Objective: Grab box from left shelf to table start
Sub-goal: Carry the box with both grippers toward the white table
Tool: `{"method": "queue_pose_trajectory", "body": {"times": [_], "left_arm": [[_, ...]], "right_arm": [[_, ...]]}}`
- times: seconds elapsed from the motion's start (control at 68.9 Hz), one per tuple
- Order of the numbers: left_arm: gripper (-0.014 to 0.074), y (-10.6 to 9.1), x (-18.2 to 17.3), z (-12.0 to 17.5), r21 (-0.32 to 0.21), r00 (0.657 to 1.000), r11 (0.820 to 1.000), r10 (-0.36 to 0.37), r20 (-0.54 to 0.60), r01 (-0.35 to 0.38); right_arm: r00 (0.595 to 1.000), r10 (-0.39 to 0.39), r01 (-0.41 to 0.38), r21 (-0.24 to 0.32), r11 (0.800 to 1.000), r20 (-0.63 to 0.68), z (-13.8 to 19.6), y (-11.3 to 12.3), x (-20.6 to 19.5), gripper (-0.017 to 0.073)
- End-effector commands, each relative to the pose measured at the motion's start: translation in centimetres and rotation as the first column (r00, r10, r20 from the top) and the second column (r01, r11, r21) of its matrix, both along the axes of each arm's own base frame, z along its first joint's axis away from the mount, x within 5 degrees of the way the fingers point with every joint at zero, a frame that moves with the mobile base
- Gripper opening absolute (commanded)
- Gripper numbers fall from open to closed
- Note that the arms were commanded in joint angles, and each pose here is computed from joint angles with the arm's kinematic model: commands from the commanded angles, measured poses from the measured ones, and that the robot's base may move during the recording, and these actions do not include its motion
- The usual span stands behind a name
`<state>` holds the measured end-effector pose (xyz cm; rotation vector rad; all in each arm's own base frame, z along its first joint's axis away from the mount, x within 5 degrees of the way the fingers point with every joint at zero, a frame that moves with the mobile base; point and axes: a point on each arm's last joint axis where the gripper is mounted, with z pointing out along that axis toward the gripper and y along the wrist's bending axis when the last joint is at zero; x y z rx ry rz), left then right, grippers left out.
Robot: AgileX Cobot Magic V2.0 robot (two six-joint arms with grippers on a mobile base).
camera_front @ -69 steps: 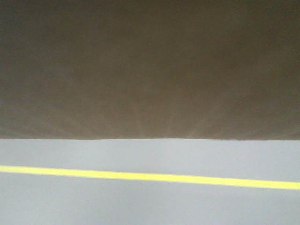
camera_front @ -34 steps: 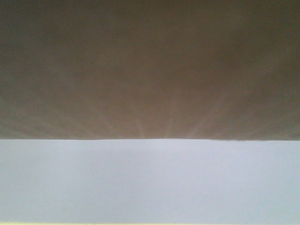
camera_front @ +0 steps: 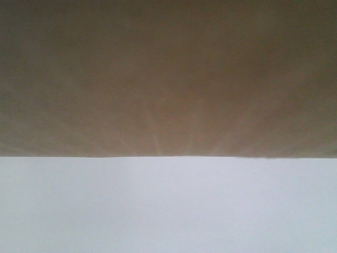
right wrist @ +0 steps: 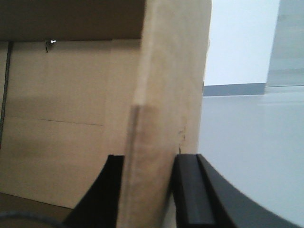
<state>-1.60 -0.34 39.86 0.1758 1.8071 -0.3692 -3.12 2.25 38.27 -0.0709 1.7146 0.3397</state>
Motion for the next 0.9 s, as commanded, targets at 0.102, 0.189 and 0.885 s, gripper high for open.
{"method": "queue_pose_trajectory", "body": {"times": [0.102,0.189,0.885], "left_arm": [[-0.0092,-0.61,-0.38,2.01,-0.133,0.994,0.988,-0.061,0.095,0.073],[-0.0092,-0.61,-0.38,2.01,-0.133,0.994,0.988,-0.061,0.095,0.073],[-0.0092,-0.61,-0.38,2.01,-0.133,0.994,0.988,-0.062,0.095,0.075]], "right_arm": [[0.992,-0.031,0.030,0.013,0.999,0.118,1.71,-0.25,0.09,0.0049],[0.992,-0.031,0.030,0.013,0.999,0.118,1.71,-0.25,0.09,0.0049],[0.993,-0.033,0.032,0.012,0.999,0.112,1.65,-0.22,0.10,0.0049]]}}
